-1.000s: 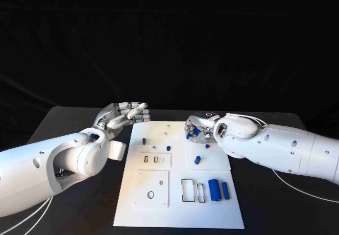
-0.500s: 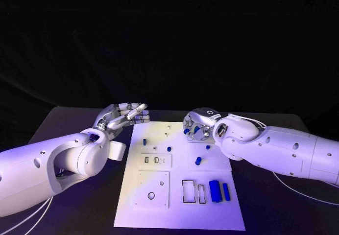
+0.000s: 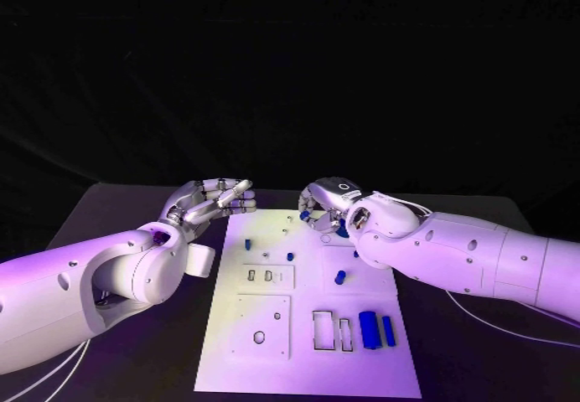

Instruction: Assemble the parts on the task board

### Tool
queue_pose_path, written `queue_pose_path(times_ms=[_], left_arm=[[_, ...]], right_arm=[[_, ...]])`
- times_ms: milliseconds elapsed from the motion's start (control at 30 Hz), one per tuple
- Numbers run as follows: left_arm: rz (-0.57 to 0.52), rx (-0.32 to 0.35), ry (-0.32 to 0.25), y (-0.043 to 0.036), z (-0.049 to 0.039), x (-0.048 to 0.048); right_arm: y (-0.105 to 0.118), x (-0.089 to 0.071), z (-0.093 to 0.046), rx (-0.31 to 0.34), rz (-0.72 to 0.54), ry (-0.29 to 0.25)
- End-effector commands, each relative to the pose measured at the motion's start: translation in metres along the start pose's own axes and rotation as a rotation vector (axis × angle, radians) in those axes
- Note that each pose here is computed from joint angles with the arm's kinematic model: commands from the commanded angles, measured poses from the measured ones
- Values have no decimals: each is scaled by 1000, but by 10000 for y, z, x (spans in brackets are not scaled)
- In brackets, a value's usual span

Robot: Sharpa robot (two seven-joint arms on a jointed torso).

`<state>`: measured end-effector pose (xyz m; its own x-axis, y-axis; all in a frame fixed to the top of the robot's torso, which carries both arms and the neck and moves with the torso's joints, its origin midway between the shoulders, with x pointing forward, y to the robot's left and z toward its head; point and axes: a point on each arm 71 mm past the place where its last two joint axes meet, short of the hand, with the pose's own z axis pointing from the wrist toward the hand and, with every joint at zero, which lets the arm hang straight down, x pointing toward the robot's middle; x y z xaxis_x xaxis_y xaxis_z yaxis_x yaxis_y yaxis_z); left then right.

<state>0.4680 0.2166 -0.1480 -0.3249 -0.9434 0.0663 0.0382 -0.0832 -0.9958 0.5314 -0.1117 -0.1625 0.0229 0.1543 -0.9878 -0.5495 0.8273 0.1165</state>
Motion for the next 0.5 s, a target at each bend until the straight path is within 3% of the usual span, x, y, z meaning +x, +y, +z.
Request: queue_pose_path(times_ms=[33, 500], left_arm=[[-10, 6, 14, -16, 5, 28], [-11, 7, 20, -29, 11, 45]], right_arm=[[27, -12, 45, 4, -11, -33], [116, 51, 167, -3, -14, -24]])
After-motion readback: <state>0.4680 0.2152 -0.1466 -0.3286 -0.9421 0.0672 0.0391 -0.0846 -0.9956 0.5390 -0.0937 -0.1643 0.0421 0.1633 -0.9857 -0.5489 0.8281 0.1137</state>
